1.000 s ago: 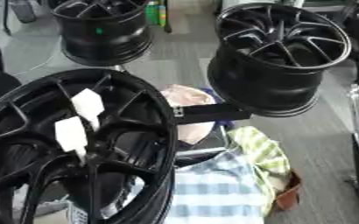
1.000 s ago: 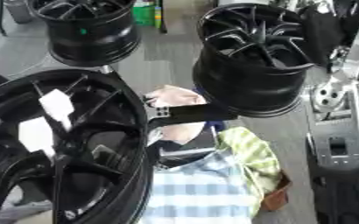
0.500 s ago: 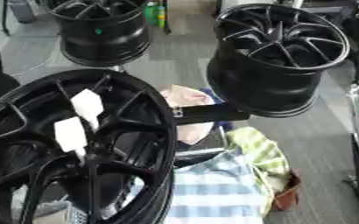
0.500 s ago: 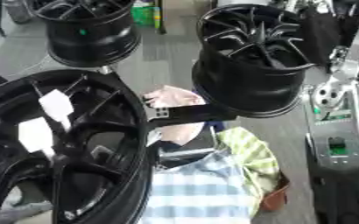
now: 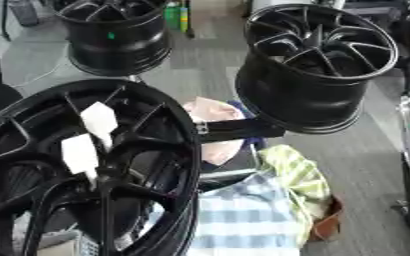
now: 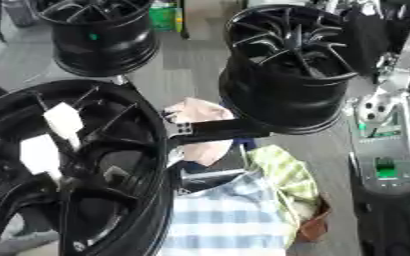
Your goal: Pull the pin out of the wheel hub.
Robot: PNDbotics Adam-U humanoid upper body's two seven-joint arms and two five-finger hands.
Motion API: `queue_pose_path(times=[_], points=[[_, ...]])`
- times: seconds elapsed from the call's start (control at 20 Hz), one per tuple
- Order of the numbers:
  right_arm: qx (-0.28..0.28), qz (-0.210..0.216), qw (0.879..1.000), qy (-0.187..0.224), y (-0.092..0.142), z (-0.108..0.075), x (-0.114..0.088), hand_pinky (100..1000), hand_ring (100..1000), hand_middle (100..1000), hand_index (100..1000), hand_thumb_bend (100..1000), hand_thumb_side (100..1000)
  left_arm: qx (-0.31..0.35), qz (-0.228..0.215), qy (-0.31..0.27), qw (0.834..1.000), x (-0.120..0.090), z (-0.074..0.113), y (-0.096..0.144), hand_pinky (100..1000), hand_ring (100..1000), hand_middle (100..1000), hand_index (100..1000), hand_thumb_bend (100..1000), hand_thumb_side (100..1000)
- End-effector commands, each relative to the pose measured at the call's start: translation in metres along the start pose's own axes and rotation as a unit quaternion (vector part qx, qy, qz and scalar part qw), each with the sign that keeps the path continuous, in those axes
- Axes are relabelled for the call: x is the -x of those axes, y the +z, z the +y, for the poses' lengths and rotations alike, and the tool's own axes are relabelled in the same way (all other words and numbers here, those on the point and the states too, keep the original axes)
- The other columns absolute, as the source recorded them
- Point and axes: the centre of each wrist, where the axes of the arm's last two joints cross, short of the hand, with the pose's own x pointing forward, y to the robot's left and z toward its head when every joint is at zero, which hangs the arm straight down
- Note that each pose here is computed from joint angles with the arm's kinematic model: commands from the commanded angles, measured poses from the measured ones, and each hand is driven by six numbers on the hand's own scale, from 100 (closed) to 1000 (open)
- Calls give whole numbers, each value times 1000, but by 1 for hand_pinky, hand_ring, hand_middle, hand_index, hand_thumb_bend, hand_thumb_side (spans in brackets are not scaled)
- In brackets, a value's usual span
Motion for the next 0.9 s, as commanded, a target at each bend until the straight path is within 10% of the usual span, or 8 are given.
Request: queue_pose_path(times=[0.05,0.45,0.9], points=[[7,-13,1000,0,-7,-2,-3,743,731,665,823,100,637,-3,-57,-15,998,-21,12,0,819,743,624,776,228,400],[6,-15,1000,-5,-7,-2,-5,743,731,665,823,100,638,63,-200,-35,977,-72,4,6,821,741,626,777,235,415],[5,-18,1000,-6,-7,-1,-6,743,731,665,823,100,639,109,-264,-37,958,-103,2,17,816,735,622,775,245,407]])
